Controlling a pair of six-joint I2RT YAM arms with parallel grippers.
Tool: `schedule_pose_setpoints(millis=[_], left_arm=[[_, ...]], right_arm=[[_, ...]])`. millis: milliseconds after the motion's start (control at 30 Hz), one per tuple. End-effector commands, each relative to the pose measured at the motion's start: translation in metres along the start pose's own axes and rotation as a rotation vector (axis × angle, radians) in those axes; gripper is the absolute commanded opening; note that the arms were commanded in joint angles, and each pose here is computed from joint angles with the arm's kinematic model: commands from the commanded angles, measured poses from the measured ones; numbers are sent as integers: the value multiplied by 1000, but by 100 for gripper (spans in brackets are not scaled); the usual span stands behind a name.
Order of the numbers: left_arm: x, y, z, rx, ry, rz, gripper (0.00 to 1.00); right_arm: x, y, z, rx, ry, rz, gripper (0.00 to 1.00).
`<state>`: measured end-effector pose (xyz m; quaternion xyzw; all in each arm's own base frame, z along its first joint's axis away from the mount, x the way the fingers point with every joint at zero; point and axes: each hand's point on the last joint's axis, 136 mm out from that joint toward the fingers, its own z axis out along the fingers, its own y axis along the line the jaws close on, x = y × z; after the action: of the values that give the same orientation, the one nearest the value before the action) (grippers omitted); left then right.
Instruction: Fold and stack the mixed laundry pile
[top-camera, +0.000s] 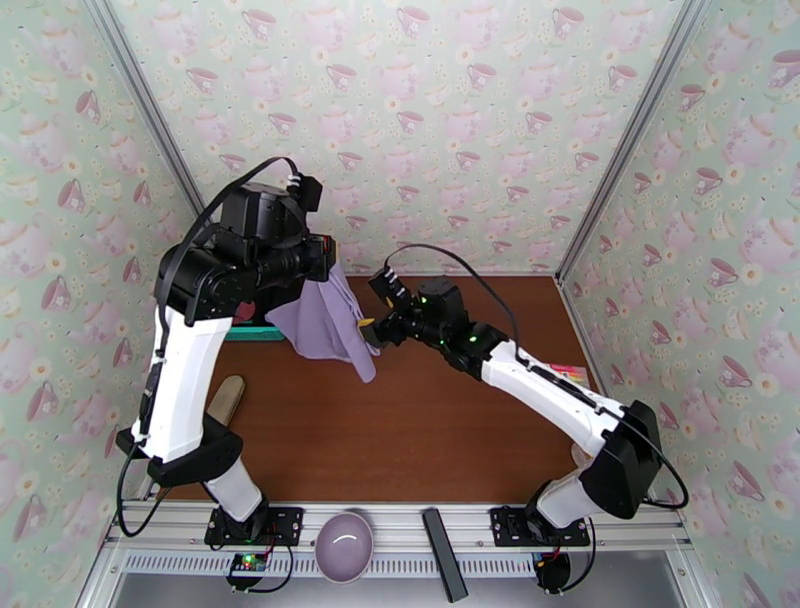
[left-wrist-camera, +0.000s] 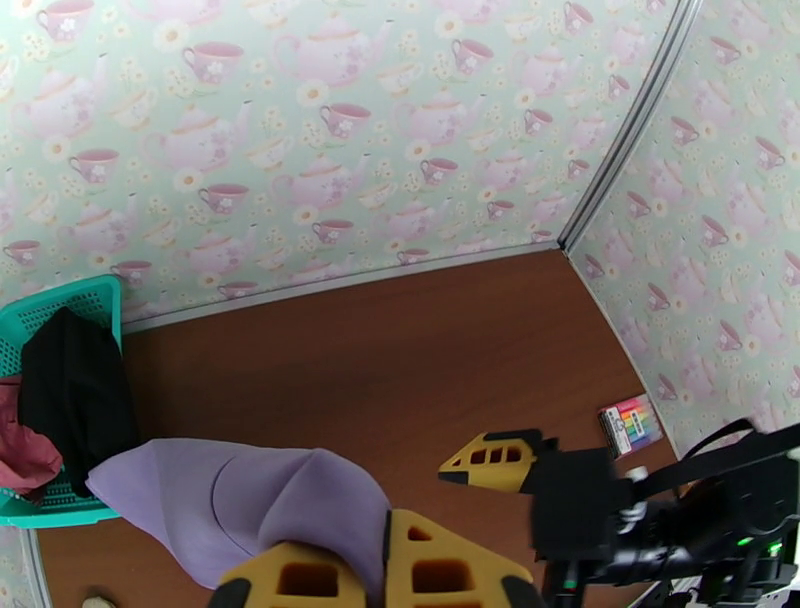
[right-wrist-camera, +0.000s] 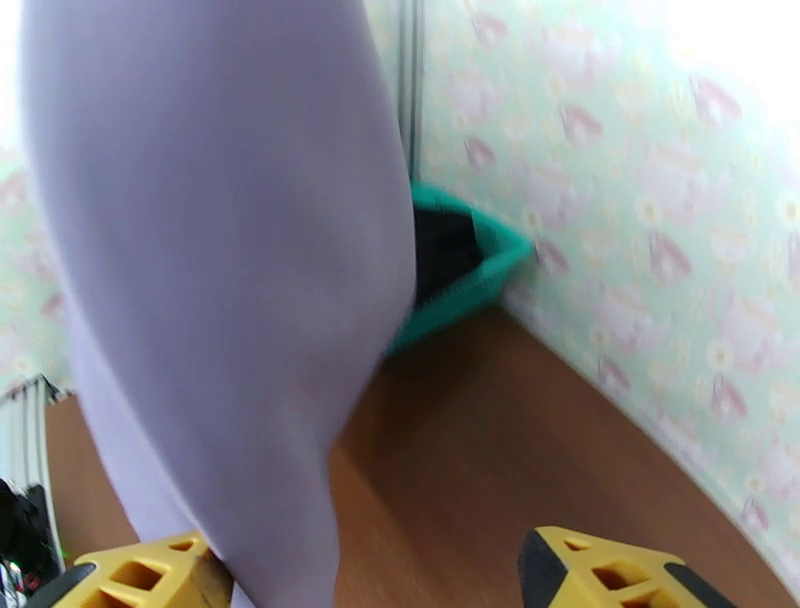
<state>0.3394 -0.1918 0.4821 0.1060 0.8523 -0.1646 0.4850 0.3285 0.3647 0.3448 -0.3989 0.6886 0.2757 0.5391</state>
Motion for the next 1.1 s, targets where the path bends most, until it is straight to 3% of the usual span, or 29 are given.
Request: schedule_pose_setpoints(millis=[0,333,533,767,1067], left_arm=[[-6,-7,-4,19,-31,-16,0],[-8,-10,-3,22,-42,-27,0],[-9,-13,-7,35,-49,-30,0],[-9,-11,-16,29,-55,-30,0],[-8,-5,-28,6,-64,-26,0]], right_arm=[[-21,6,-4,-54,-33,18,78],[2,3,20,-57,-5,144,73],[21,-10,22,25,27,153,70],[26,-18,16,81,52,116,60],[40,-10,7,23,120,31,46]])
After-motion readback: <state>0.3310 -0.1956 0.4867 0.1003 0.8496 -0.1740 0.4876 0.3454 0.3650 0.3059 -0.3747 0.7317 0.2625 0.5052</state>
